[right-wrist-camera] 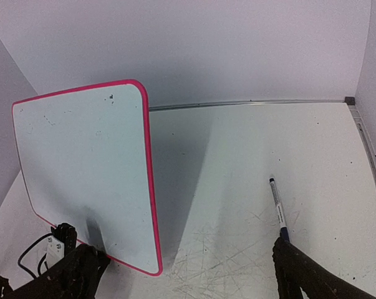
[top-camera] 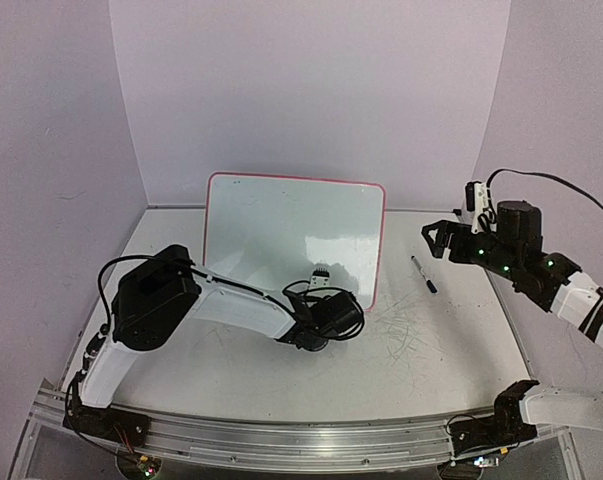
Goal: Write a sentence on the whiteboard
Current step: Move the whiteboard stand to the center of the board.
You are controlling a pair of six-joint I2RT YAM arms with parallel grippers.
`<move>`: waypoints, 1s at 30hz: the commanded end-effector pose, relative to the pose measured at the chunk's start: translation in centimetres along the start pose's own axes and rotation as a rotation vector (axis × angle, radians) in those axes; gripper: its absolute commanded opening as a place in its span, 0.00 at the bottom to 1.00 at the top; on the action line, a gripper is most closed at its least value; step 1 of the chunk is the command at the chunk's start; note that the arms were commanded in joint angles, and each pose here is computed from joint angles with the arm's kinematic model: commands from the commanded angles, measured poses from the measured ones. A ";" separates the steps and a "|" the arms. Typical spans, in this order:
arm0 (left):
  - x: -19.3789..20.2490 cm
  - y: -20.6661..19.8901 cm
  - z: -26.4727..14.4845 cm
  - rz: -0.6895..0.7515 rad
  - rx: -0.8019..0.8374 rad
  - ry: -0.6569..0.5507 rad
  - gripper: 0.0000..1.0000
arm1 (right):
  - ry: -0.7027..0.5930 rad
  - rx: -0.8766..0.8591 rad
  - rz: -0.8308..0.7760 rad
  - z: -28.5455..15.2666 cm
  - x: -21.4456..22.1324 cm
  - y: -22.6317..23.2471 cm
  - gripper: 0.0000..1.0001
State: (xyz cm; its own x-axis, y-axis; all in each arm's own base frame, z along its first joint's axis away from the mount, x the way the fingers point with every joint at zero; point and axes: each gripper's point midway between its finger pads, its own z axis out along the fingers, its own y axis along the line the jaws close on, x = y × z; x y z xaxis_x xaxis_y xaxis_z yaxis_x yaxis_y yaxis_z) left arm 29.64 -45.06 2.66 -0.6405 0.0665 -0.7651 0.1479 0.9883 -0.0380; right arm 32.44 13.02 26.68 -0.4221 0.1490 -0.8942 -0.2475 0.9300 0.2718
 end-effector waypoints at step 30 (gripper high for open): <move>-13.4 14.1 -20.8 -0.069 0.155 -0.464 0.83 | 0.495 -0.074 0.057 12.8 18.2 16.1 0.81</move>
State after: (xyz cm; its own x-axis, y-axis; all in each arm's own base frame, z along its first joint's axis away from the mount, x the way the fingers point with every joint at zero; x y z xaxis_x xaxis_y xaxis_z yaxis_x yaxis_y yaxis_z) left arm 24.18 -31.59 22.77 -0.3439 -0.0377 -0.9382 0.2869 0.9472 -0.1432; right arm 31.42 32.31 9.78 -0.7884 -0.0796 -0.6099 -0.3192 0.9006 0.2951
